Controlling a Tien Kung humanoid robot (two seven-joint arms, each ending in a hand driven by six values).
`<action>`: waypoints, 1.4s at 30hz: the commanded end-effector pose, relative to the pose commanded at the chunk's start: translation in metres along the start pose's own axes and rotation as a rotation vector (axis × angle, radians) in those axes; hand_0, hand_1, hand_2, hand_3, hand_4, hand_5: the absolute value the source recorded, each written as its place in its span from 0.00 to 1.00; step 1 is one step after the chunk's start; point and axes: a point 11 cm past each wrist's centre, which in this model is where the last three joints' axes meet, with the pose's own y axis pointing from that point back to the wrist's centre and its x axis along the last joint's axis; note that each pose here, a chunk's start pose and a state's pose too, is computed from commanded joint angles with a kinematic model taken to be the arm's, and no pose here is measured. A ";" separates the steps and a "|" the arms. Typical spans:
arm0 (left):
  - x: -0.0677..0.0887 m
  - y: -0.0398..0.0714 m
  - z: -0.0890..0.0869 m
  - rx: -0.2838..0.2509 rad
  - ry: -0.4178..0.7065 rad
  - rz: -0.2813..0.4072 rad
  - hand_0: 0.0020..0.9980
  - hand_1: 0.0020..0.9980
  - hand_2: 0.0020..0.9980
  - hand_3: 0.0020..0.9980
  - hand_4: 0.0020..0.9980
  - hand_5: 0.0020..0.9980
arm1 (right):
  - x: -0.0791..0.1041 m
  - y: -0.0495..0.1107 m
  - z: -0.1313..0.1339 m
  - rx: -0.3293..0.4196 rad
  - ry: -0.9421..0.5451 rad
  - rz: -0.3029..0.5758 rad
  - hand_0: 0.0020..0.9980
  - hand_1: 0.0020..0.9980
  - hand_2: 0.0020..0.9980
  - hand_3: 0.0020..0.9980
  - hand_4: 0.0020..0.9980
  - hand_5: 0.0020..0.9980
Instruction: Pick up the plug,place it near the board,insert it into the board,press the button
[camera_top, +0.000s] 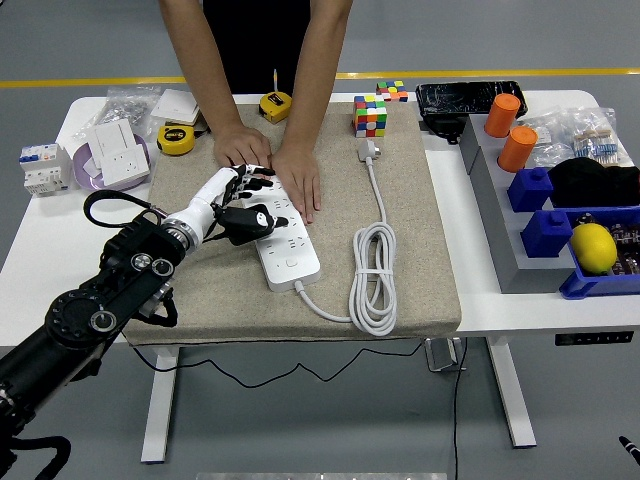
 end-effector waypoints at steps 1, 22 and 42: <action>0.000 0.000 -0.001 0.004 -0.042 0.001 0.79 0.79 0.71 0.74 1.00 0.01 | 0.000 0.000 0.000 0.000 0.001 0.000 1.00 0.87 0.77 0.83 1.00 0.85; 0.013 -0.001 0.008 -0.033 -0.579 0.113 0.25 0.16 0.33 0.46 0.88 0.18 | 0.003 0.000 -0.002 0.003 -0.001 0.007 1.00 0.87 0.77 0.83 1.00 0.85; 0.010 -0.001 0.009 -0.026 -0.665 0.084 0.21 0.07 0.16 0.23 0.88 0.29 | 0.002 0.000 -0.005 0.008 -0.013 0.009 1.00 0.87 0.77 0.84 1.00 0.84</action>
